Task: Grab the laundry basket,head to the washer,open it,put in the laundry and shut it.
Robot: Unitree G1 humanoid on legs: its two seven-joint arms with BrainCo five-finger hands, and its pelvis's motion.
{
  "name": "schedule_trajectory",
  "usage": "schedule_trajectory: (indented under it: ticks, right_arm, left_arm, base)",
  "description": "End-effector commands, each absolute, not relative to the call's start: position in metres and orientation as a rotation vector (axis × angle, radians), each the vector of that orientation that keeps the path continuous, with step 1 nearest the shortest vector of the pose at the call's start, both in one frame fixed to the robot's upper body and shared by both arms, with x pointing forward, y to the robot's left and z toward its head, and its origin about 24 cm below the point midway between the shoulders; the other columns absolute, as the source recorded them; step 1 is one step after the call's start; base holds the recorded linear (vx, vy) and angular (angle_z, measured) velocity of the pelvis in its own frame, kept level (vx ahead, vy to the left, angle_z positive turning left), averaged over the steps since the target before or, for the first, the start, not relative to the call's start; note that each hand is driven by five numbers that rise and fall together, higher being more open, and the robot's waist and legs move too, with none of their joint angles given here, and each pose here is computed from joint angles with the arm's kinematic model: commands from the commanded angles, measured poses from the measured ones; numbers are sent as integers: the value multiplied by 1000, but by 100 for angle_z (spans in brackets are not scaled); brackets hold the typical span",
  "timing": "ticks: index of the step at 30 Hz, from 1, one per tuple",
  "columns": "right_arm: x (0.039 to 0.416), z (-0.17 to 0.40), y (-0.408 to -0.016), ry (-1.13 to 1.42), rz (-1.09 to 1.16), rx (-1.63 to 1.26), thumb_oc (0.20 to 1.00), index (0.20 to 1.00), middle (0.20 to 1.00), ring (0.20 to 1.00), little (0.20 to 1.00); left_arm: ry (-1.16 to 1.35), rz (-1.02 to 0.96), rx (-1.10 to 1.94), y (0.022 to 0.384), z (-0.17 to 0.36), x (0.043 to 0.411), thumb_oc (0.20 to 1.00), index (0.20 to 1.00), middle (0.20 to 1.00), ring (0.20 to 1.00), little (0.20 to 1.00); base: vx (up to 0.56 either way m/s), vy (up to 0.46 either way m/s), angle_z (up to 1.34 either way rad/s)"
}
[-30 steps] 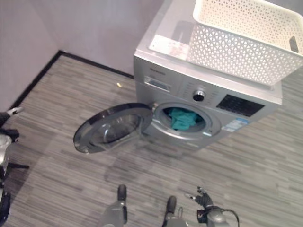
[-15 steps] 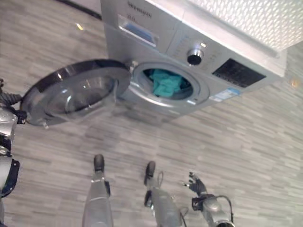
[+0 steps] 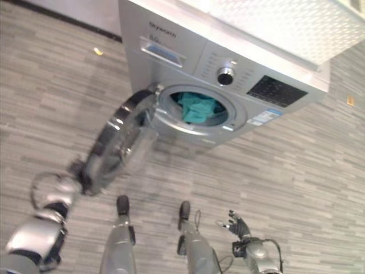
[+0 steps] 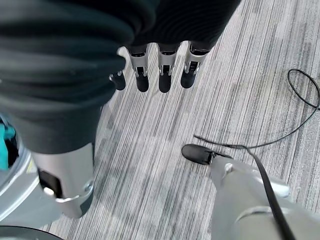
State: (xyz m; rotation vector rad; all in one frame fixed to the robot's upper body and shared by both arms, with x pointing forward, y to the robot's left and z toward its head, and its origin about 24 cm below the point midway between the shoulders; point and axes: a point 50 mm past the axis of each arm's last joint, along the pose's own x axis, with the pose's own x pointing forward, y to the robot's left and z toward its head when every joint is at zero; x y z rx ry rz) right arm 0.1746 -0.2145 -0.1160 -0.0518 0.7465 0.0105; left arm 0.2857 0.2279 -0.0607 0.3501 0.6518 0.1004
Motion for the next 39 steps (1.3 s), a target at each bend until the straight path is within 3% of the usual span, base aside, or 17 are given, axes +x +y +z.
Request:
schedule_trajectory:
  ticks: [1,5,7,10,17,24,28,32,39]
  right_arm:
    - [164,-110,-249,766,-31,-140,1000,1000,1000,1000,1000]
    - [160,-114,-250,788,-36,-137,1000,1000,1000,1000,1000]
    - [154,-117,-251,806,-46,-142,1000,1000,1000,1000,1000]
    - [146,-121,-252,825,-56,-141,1000,1000,1000,1000,1000]
    - [132,-129,-254,874,-85,-132,1000,1000,1000,1000,1000]
    - [113,-135,-256,914,-122,-91,1000,1000,1000,1000,1000]
    - [98,-139,-262,959,-144,-70,1000,1000,1000,1000,1000]
    - [87,-141,-266,992,-167,-59,1000,1000,1000,1000,1000]
    - [49,-155,-267,1146,-286,-9,1000,1000,1000,1000,1000]
  left_arm:
    - [542,-203,293,143,-58,298,1000,1000,1000,1000,1000]
    - [526,-305,255,108,-62,290,1000,1000,1000,1000,1000]
    - [400,-398,260,74,-44,295,1000,1000,1000,1000,1000]
    - [274,-439,241,57,-24,300,1000,1000,1000,1000,1000]
    - [184,-428,202,67,-14,297,1000,1000,1000,1000,1000]
    - [313,-310,94,140,-49,255,1000,1000,1000,1000,1000]
    - [481,-260,103,185,-81,206,1000,1000,1000,1000,1000]
    - [610,-188,91,208,-102,173,1000,1000,1000,1000,1000]
    - [967,141,73,242,-148,95,1000,1000,1000,1000,1000]
  base:
    - [34,15,-13]
    - [28,-3,-19]
    - [26,-20,-20]
    - [18,-26,-11]
    - [15,-16,-11]
    - [55,-2,5]
    - [49,1,6]
    - [33,-10,3]
    - [34,-34,20]
